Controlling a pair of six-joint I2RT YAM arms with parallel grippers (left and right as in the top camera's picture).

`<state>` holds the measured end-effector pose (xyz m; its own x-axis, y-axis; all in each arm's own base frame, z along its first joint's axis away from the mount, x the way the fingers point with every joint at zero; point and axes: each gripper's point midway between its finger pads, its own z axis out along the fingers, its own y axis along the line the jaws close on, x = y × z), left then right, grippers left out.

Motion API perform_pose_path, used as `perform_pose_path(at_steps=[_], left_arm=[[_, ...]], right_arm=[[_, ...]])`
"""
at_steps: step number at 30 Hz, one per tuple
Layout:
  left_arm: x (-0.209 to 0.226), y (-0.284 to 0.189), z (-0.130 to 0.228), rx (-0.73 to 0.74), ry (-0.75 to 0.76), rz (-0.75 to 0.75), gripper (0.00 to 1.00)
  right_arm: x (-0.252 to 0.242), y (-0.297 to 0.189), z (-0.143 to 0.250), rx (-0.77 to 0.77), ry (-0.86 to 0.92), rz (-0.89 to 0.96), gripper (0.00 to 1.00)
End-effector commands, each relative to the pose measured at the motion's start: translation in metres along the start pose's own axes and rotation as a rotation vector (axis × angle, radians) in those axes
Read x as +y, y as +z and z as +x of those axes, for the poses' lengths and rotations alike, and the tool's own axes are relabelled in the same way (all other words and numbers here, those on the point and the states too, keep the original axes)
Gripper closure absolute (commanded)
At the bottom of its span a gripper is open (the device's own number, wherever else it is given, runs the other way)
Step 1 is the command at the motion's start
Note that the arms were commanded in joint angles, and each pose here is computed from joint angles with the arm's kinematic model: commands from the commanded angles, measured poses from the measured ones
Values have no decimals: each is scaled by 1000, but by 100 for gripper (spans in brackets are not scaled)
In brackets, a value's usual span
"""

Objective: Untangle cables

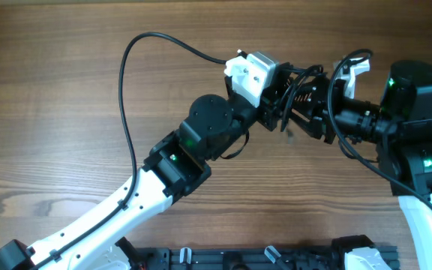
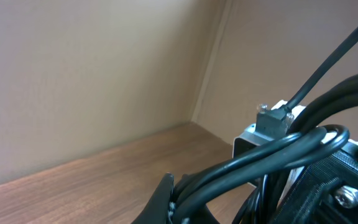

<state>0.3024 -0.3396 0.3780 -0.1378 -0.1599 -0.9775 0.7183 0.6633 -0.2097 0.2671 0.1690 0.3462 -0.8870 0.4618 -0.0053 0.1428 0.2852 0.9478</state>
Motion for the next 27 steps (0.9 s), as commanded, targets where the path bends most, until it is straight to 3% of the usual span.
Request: perform_pose_path(at_steps=[1,6,13,21,27], left_arm=[[-20,-4,-13,-35,6,58,96],[-2,-4,-16,-53,4,-43,96],[46,-10,-26,-101,1,-273,96],[97,-18,-24,-75,4,-405,96],[137,-28,-24,-78,-68,-497,96]], right_arm=[[-8,7,-11,-27,25,34,72],[-8,7,-10,-19,-17,30,95],[-2,7,2,48,-175,-7,96],[17,4,20,149,-276,-111,96],[46,-6,40,246,-462,-266,96]])
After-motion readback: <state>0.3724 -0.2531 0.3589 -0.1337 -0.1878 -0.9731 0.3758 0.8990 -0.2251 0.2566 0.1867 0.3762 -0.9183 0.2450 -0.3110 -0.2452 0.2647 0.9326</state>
